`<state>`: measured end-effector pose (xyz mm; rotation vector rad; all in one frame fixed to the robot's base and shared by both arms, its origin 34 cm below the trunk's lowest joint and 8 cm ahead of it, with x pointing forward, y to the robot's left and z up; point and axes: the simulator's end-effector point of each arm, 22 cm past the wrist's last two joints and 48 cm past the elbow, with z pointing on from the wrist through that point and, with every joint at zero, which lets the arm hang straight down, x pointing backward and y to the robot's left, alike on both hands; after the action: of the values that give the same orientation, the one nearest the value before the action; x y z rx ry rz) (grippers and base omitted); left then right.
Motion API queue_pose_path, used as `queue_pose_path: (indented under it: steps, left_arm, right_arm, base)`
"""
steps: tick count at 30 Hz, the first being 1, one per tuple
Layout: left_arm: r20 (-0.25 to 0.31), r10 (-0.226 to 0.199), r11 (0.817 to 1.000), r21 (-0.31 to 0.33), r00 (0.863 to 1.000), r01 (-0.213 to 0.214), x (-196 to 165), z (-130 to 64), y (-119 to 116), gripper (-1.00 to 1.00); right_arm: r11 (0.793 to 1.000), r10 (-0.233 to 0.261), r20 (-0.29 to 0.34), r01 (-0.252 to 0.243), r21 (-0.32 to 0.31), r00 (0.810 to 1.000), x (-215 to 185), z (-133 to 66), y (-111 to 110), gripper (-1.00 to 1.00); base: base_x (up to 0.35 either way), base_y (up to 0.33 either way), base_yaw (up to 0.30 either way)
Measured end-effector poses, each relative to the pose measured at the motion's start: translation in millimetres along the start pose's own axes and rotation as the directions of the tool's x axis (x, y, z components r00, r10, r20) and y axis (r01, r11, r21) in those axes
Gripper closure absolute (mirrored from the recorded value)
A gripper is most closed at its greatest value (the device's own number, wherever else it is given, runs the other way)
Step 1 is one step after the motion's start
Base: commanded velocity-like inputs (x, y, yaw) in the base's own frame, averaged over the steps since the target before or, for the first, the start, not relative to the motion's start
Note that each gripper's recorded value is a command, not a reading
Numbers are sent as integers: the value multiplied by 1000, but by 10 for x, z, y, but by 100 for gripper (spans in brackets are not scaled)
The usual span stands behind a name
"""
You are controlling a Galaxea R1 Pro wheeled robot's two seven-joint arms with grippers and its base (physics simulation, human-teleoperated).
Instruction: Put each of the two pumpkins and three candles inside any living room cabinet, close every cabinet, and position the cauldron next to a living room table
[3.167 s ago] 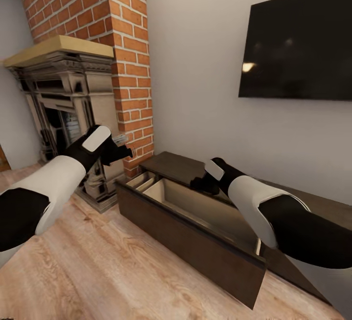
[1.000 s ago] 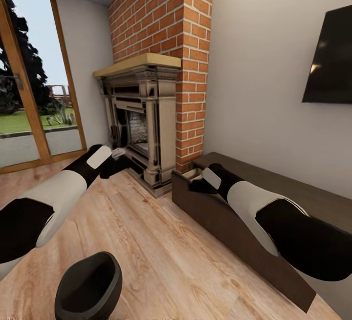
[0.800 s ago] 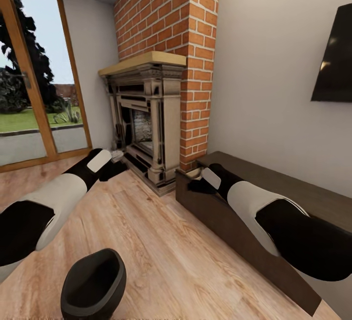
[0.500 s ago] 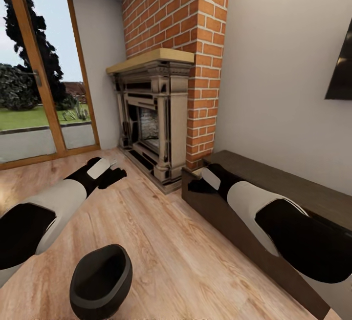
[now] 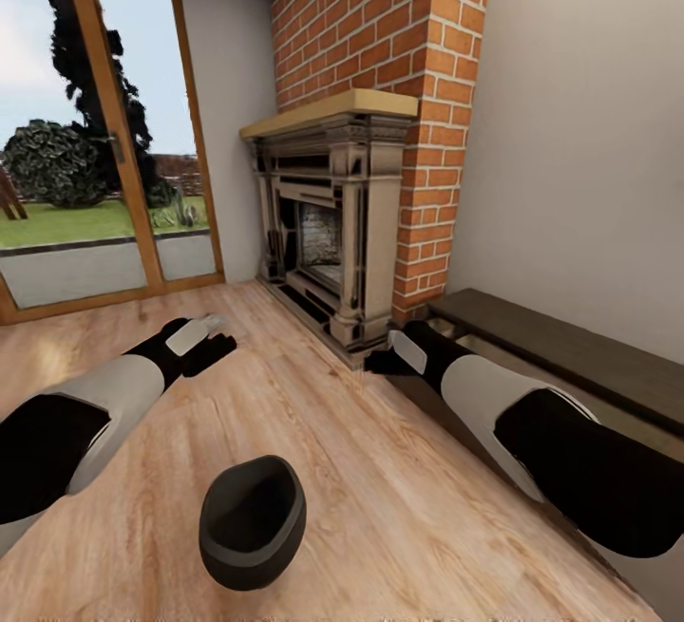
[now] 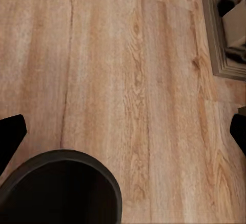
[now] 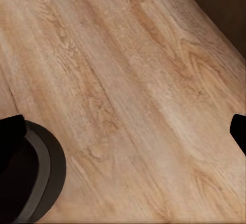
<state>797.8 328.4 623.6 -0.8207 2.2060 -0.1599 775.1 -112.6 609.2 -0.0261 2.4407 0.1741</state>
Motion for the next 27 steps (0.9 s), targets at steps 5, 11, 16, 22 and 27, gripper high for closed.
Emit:
queue_pose_path:
  steps: [5,11,16,22,27]
  left_arm:
    - [9,-8,1000,-6,1000,8,-11,13,32,-100]
    - [9,-9,1000,-8,1000,10,-10,17,42,-100]
    - [9,-10,1000,-8,1000,10,-10,17,42,-100]
    - [8,-10,1000,-10,1000,10,-5,20,52,-100]
    - [8,-10,1000,-10,1000,10,-5,19,52,-100]
  right_arm:
    - [1000,0,-1,0,0,1000,10,8,-1,-100]
    - [1000,-1,-1,1,0,1000,11,9,0,-100]
    - [1000,-1,-2,1,0,1000,12,9,-1,-100]
    - [1000,-2,0,2,1,1000,7,6,2,-100]
    - [1000,-2,1,2,0,1000,4,4,3,-100]
  base:
    - [-166,275,149]
    - [-201,275,269]
    - [-212,272,290]
    - [-155,201,292]
    - [-47,142,292]
